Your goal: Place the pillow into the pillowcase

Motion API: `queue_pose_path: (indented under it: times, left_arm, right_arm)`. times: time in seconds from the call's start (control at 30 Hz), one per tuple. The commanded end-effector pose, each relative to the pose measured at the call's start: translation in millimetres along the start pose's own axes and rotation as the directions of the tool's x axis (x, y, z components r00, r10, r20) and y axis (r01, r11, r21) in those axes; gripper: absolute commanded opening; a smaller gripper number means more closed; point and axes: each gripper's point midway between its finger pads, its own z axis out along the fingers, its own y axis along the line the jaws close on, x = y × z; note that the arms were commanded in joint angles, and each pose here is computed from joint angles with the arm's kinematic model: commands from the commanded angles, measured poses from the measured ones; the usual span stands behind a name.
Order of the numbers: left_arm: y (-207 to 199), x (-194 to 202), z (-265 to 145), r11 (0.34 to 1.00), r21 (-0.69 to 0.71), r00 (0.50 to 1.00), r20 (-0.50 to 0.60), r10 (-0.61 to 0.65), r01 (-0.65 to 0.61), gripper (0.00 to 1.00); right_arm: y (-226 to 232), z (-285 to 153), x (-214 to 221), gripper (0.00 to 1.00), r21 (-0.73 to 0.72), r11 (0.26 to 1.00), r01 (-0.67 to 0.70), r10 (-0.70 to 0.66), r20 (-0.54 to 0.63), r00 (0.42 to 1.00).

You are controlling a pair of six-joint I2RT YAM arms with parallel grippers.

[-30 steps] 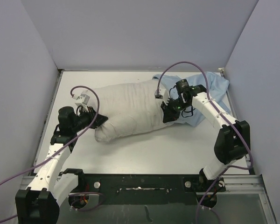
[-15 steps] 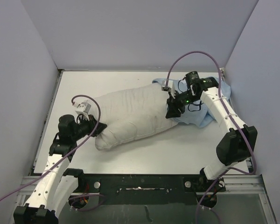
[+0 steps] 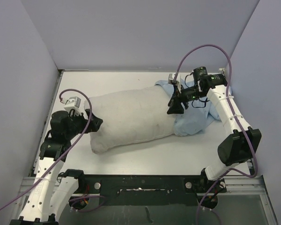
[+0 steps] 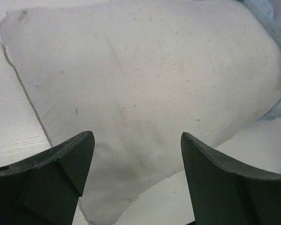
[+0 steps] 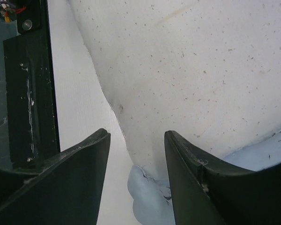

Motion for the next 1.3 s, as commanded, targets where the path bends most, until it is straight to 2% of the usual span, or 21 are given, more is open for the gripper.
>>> queue_pose_path:
  times: [0.0,0.13,0.23,0.3,0.4,0.47,0.5,0.6,0.67,0.7,0.8,0.93,1.0,1.1,1.13,1.2,1.27]
  left_arm:
    - [-37,-44,-24,0.992,0.113,0.994,0.099,0.037,-0.048,0.71]
    - [-65,-49,-25,0.966,0.236,0.993,0.081,0.084,-0.101,0.66]
    - [-83,-42,-23,0.934,0.287,0.976,0.092,0.196,-0.215,0.66]
    - [-100,-37,-20,0.893,0.320,0.949,0.125,0.290,-0.315,0.68]
    - [-128,-22,-10,0.797,0.338,0.865,0.158,0.476,-0.501,0.73]
    - [-143,-4,8,0.717,0.308,0.775,0.137,0.617,-0.625,0.78]
    - [-154,7,13,0.653,0.305,0.710,0.138,0.690,-0.694,0.82]
    - [-184,42,34,0.392,0.294,0.451,0.169,0.876,-0.872,0.92]
    - [-198,63,49,0.233,0.297,0.298,0.195,0.934,-0.926,0.95]
    - [-203,72,57,0.180,0.302,0.247,0.201,0.948,-0.936,0.95]
    - [-207,87,80,0.104,0.300,0.163,0.179,0.970,-0.948,0.95]
    - [-204,95,105,0.078,0.256,0.120,0.151,0.981,-0.964,0.93]
    - [-202,97,114,0.089,0.244,0.126,0.141,0.982,-0.966,0.82]
    - [-200,98,125,0.138,0.232,0.172,0.133,0.976,-0.963,0.54]
    - [-199,99,129,0.149,0.240,0.185,0.133,0.974,-0.959,0.45]
    - [-197,101,135,0.189,0.271,0.231,0.135,0.963,-0.944,0.15]
    - [-198,101,140,0.248,0.311,0.302,0.139,0.943,-0.917,0.02]
  right_arm:
    - [5,-16,-29,0.51,0.038,0.997,0.070,-0.073,0.080,0.994]
    - [-15,-19,-33,0.55,0.118,0.992,0.048,-0.056,0.062,0.997]
    - [-40,-22,-31,0.56,0.214,0.977,-0.005,-0.003,0.034,0.999]
    - [-57,-24,-28,0.57,0.287,0.957,-0.046,0.043,0.017,0.999]
    - [-79,-28,-18,0.57,0.385,0.917,-0.101,0.113,-0.008,0.994]
    - [-90,-29,-12,0.56,0.434,0.893,-0.121,0.143,-0.018,0.990]
    - [-94,-29,-10,0.56,0.454,0.882,-0.126,0.154,-0.026,0.988]
    - [-99,-20,-3,0.55,0.470,0.874,-0.123,0.169,-0.056,0.984]
    - [-101,-12,0,0.55,0.474,0.873,-0.116,0.174,-0.080,0.982]
    - [-102,-7,2,0.54,0.473,0.873,-0.115,0.180,-0.094,0.979]
    - [-107,1,9,0.49,0.490,0.866,-0.106,0.192,-0.129,0.973]
    - [-113,8,17,0.39,0.502,0.859,-0.100,0.208,-0.164,0.964]
    - [-116,11,20,0.28,0.505,0.858,-0.095,0.211,-0.179,0.961]
    - [-118,17,17,0.07,0.490,0.867,-0.089,0.204,-0.186,0.961]
    - [-115,19,12,0.03,0.472,0.877,-0.082,0.188,-0.182,0.965]
    - [-105,28,-1,0.00,0.421,0.904,-0.071,0.153,-0.164,0.975]
    - [-91,36,-18,0.00,0.362,0.931,-0.053,0.108,-0.135,0.985]
